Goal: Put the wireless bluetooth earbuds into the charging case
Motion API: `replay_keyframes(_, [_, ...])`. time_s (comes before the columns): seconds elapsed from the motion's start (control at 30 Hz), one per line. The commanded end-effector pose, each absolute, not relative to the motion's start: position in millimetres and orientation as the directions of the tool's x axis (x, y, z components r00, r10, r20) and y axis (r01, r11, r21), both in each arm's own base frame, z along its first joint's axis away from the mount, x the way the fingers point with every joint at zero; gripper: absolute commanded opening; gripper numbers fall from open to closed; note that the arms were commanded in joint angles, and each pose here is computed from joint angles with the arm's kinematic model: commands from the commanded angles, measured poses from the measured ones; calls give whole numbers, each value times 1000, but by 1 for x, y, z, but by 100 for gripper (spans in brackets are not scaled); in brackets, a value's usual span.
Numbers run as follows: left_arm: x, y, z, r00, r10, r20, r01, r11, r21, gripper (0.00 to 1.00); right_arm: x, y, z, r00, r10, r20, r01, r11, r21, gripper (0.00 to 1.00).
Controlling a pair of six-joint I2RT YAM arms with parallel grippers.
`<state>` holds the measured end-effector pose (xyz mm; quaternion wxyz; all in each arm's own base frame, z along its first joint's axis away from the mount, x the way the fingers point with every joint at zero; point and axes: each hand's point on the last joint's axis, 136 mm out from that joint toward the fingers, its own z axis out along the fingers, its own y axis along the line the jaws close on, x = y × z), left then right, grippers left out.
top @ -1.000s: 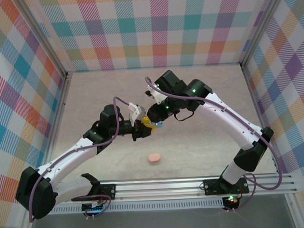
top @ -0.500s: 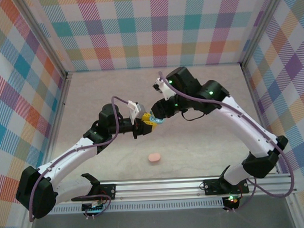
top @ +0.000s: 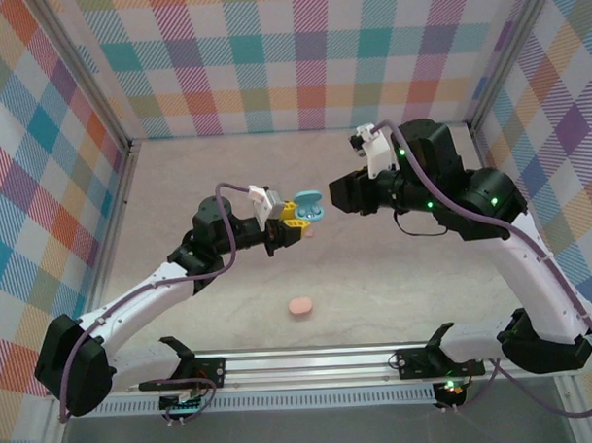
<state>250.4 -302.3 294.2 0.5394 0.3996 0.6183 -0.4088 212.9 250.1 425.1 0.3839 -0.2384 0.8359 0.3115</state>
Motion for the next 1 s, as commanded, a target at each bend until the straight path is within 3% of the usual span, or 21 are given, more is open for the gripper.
replay_keyframes(0.0, [250, -310, 312, -56, 2, -998, 946, 319, -52, 0, 210, 272, 398, -666, -194, -721, -642, 641, 420, 35])
replay_keyframes(0.23, [245, -310, 312, -60, 18, -998, 950, 307, -51, 0, 214, 291, 366, -727, -234, -645, -623, 621, 477, 32])
replay_keyframes(0.53, [235, -308, 299, -92, 68, -994, 959, 276, -70, 0, 243, 277, 382, -737, -172, -654, -584, 649, 487, 34])
replay_keyframes(0.97, [222, -304, 305, -82, 81, -993, 968, 244, -60, 0, 261, 313, 335, -818, -307, -486, -562, 602, 567, 29])
